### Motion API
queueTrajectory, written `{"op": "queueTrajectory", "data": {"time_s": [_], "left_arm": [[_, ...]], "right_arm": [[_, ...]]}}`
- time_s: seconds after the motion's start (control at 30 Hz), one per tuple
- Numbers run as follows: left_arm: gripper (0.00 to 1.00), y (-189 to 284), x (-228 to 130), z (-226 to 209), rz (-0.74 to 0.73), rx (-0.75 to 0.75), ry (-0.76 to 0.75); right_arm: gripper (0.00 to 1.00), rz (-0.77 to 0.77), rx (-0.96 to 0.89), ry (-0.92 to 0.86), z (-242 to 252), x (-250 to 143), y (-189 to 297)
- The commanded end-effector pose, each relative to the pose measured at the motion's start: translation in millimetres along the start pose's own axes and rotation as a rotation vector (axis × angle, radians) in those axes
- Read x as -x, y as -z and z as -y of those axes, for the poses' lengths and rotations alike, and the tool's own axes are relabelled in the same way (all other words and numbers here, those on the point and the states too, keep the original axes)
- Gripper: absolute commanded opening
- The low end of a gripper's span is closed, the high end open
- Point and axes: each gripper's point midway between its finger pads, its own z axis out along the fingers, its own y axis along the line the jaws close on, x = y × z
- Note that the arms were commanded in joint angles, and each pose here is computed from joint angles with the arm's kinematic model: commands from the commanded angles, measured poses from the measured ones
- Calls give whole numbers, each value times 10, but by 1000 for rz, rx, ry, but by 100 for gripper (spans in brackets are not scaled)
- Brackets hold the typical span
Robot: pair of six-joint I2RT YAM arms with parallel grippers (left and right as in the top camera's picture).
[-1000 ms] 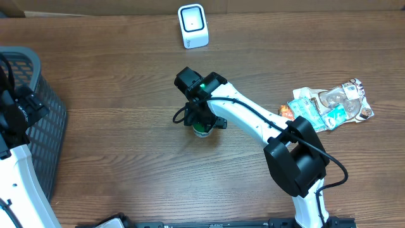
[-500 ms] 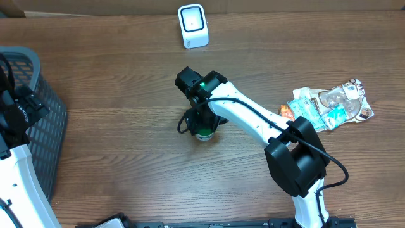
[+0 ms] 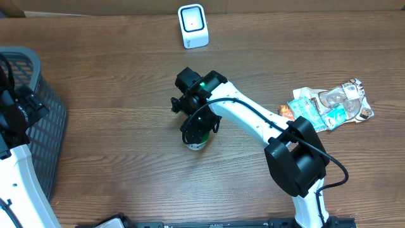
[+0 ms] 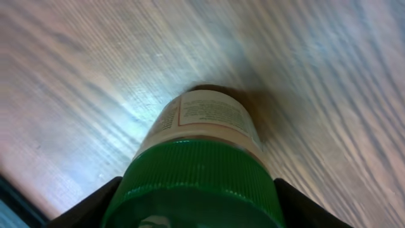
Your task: Scan the item barcode
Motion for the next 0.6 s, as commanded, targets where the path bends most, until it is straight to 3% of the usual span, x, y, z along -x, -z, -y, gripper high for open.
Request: {"op": "queueTrajectory", "data": {"time_s": [0.0,0.27,0.57], "left_arm": [[99,11,20,-12,5,0,-10],[100,12,21,-12,6,0,-10],[100,11,20,-12,5,0,-10]], "right_arm": [[65,98,140,54,-296,160,246],[61,224,487,-11,-675,308,756],[62,581,742,37,-335,281,1885]]}}
